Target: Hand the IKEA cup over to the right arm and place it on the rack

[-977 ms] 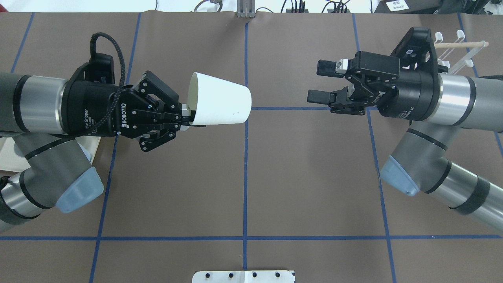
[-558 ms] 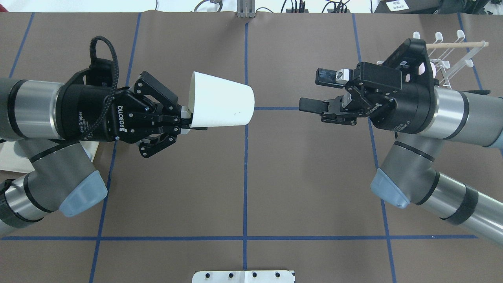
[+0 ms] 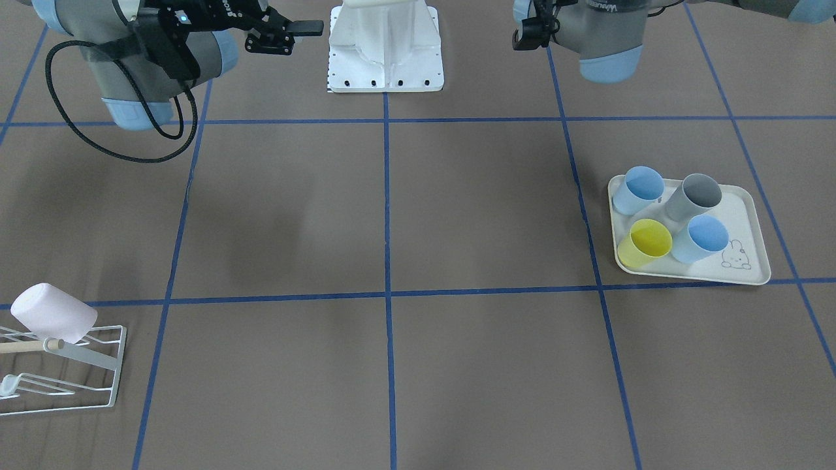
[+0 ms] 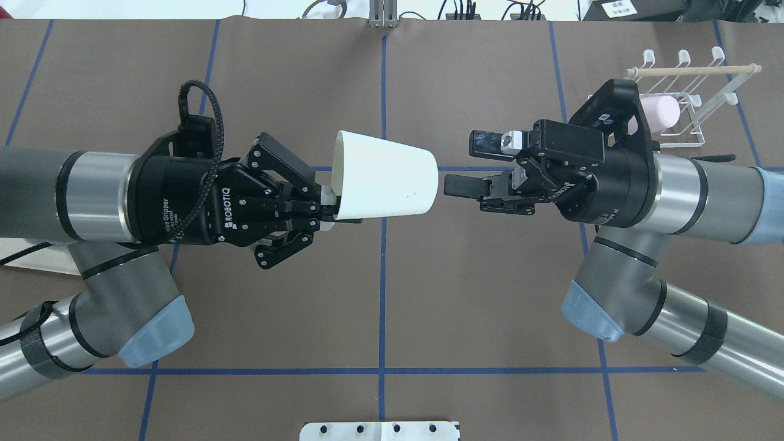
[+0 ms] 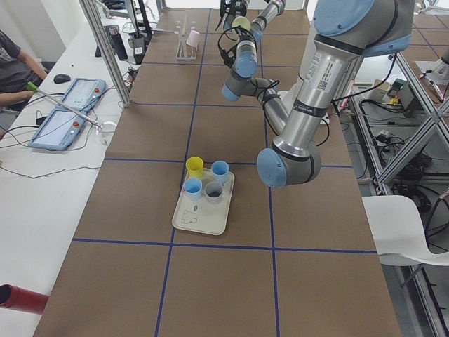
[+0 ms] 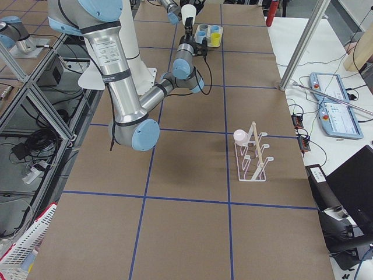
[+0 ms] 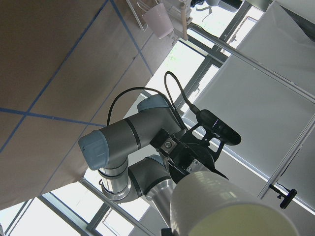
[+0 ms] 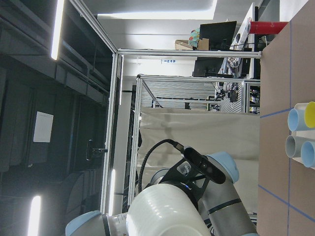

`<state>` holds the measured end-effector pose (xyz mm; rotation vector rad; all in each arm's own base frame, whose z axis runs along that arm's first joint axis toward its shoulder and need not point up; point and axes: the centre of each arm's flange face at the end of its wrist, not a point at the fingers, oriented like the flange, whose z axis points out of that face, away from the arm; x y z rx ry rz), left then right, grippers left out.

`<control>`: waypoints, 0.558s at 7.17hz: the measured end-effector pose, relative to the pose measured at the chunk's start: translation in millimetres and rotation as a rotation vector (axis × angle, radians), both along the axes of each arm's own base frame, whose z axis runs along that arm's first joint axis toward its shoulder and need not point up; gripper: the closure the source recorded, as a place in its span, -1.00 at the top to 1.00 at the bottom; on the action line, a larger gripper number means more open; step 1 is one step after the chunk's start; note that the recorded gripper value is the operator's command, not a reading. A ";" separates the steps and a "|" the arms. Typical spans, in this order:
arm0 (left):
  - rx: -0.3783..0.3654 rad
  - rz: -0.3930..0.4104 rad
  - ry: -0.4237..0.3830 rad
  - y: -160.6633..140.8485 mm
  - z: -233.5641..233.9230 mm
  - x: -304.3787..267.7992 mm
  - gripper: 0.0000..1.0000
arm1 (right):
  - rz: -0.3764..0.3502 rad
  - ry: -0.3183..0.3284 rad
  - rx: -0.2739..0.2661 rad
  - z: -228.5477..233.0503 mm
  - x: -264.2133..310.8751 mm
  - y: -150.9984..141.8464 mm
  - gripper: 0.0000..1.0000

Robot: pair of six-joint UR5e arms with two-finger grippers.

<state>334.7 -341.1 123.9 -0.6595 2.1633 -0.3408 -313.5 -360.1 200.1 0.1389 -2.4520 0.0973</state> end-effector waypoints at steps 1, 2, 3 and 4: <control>-0.006 -0.002 0.010 0.8 -4.0 4.2 -1.00 | -0.006 -0.005 0.003 -2.2 -1.5 2.3 0.97; -0.011 -0.003 0.014 1.4 -5.8 7.2 -1.00 | -0.010 -0.013 0.003 -4.2 -2.8 4.8 0.97; -0.012 -0.002 0.017 2.2 -7.2 9.4 -1.00 | -0.013 -0.025 0.001 -7.3 -5.2 7.5 0.97; -0.012 0.000 0.019 2.6 -8.9 11.5 -1.00 | -0.018 -0.039 0.001 -11.1 -8.1 10.1 0.97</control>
